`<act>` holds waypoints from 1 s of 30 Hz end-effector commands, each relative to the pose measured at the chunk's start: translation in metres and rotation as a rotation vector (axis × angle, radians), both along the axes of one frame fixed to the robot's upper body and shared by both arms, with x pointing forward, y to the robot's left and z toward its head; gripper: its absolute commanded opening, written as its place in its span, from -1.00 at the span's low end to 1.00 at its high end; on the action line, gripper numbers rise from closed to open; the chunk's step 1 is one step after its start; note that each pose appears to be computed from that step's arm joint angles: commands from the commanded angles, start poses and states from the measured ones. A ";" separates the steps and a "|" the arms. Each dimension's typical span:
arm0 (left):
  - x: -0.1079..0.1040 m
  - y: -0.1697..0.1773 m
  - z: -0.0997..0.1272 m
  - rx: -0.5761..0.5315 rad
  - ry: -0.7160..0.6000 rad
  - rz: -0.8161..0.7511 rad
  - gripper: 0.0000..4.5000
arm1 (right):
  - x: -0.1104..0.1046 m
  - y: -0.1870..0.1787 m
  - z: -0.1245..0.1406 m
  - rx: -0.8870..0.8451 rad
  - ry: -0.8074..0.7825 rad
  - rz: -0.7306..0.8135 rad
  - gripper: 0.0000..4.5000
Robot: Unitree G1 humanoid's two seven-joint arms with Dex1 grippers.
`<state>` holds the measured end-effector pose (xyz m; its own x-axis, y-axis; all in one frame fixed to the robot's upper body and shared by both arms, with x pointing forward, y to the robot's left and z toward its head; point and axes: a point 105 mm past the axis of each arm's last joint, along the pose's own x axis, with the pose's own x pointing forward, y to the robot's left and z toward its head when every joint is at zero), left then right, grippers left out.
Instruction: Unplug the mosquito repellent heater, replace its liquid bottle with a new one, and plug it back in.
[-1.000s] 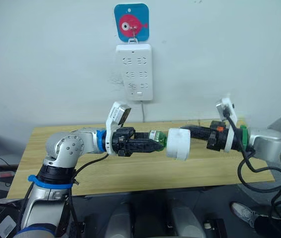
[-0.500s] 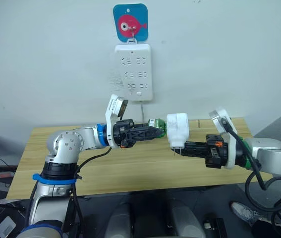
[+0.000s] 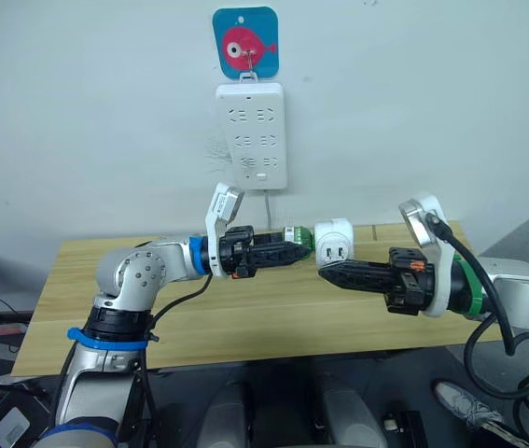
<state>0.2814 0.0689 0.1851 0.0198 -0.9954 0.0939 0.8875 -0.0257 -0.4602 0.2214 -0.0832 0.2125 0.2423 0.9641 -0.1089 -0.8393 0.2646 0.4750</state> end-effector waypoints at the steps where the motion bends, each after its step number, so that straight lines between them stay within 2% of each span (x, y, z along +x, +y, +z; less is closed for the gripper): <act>1: -0.015 -0.007 0.002 0.023 -0.074 -0.090 0.04 | 0.004 -0.001 0.016 0.047 -0.037 -0.027 -1.00; 7: -0.020 -0.009 -0.002 0.048 -0.122 -0.121 0.03 | 0.009 -0.002 0.016 0.042 -0.013 -0.061 -1.00; 13: -0.016 -0.010 0.001 0.030 -0.123 -0.095 0.03 | 0.003 0.000 0.017 0.052 0.000 -0.027 -1.00; 22: -0.014 -0.009 -0.004 0.063 -0.142 -0.085 0.03 | 0.002 0.006 0.023 0.072 -0.033 -0.021 -1.00; 30: -0.006 -0.009 -0.003 0.058 -0.149 -0.044 0.03 | -0.004 0.009 0.018 0.032 -0.056 0.007 -1.00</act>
<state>0.2805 0.0675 0.1759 0.0056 -0.9995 0.0300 0.9337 -0.0055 -0.3580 0.2223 -0.0768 0.2155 0.2523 0.9614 -0.1101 -0.8214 0.2729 0.5008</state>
